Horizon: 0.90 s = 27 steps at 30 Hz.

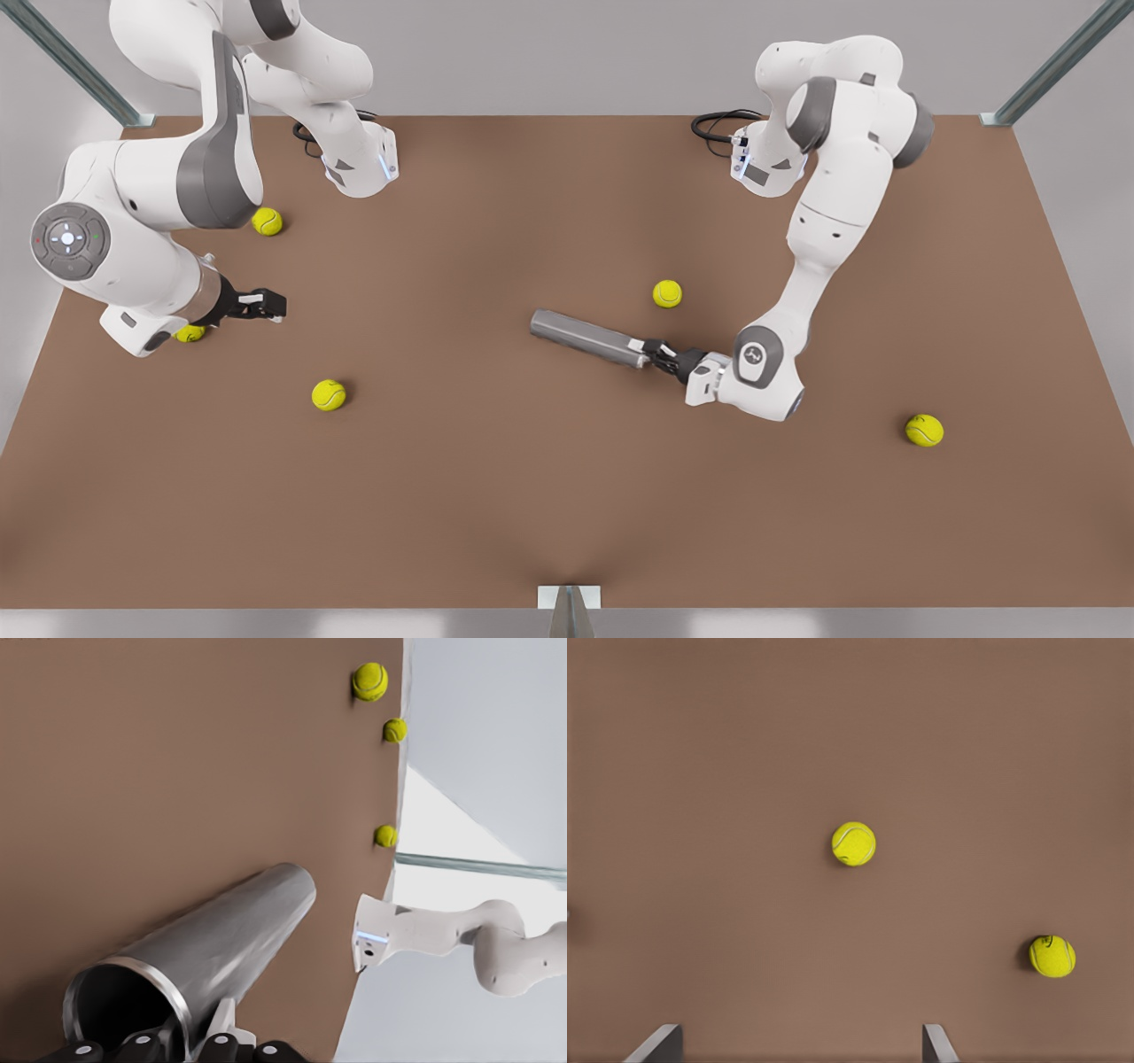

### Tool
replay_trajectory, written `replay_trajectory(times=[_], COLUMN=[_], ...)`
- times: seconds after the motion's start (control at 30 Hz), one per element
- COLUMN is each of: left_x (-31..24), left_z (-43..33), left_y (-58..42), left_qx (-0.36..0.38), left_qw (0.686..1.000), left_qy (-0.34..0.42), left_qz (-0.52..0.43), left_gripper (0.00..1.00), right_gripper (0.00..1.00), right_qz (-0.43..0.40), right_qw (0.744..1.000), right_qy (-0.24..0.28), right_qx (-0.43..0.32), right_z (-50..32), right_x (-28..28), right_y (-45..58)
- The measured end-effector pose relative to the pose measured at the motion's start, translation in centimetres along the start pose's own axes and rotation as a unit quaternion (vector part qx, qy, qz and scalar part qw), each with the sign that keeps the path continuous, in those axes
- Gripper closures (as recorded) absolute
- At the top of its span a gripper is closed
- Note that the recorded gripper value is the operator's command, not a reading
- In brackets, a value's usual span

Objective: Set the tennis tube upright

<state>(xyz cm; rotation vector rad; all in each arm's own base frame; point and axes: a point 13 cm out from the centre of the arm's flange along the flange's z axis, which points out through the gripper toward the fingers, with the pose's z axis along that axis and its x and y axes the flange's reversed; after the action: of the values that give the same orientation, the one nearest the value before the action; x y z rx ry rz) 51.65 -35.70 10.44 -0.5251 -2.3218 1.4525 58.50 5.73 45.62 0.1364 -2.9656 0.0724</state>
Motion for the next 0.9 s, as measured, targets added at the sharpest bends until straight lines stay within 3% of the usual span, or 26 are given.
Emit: replay_trajectory(times=[0.5, 0.9], left_x=[0.9, 1.3], left_z=[-2.7, -12.5], left_y=[-3.2, -7.4], left_qx=[-0.031, -0.099], left_qw=[0.999, 0.994], left_qy=[0.025, 0.008], left_qz=[0.015, 0.035], left_gripper=[0.79, 0.79], right_gripper=[0.0, 0.0], right_qz=[0.001, -0.004], right_qw=[1.0, 1.0], right_qy=[-0.001, -0.005], right_qx=[0.0, -0.001], right_z=[-0.2, -0.8], right_x=[0.0, 0.4], right_y=[-0.1, 0.5])
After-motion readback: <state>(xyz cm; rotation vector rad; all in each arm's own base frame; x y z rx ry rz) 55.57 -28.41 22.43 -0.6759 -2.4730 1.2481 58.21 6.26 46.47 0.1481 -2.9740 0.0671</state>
